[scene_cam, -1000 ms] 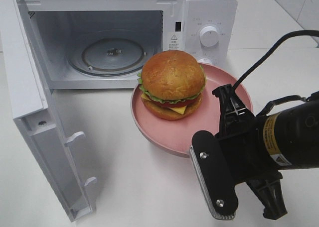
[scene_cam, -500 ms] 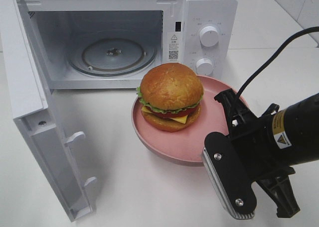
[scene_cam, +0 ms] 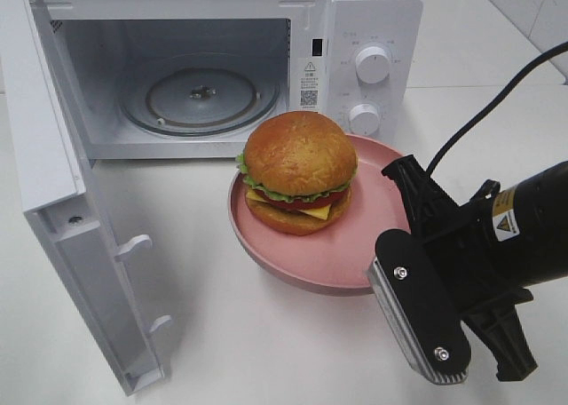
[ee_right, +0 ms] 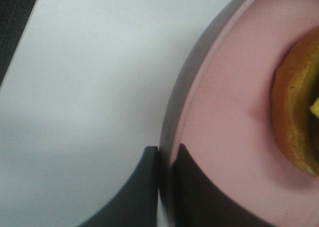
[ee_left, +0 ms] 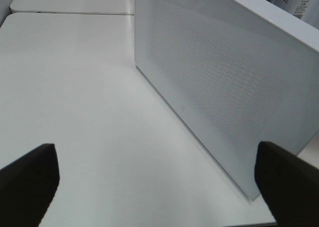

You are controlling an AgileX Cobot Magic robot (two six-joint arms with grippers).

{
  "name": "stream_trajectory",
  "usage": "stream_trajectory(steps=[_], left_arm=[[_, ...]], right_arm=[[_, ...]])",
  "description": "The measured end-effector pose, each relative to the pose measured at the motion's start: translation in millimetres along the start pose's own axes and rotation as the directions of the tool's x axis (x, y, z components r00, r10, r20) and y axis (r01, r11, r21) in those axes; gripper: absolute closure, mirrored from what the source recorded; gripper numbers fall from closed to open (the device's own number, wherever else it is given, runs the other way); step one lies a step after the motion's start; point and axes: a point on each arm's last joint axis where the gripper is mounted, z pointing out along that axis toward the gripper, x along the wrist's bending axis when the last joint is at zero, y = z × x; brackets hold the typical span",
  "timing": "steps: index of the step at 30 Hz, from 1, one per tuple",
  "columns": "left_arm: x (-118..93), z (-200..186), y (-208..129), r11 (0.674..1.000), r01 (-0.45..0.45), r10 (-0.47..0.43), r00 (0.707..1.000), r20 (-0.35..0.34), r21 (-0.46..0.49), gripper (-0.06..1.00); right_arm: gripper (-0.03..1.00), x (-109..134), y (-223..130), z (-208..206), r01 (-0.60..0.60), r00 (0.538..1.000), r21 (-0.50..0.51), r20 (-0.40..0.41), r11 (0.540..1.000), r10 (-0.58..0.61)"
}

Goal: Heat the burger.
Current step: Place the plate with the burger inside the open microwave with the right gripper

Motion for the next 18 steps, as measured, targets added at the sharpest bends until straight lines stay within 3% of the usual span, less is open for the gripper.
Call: stream_trajectory(steps=[9,18], left_arm=[[0.0,0.0,0.0,1.0,0.0,0.0,1.0,0.0,0.0,-0.04],[0.0,0.0,0.0,1.0,0.0,0.0,1.0,0.0,0.0,-0.04]], right_arm=[[0.93,-2.7,0.5,-0.7,0.001,1.0,-0.002,0.01,1.0,-0.001],[0.93,-18.1,1.4,-4.2,-0.009,0.997,0.003,0.078,1.0,0.009]])
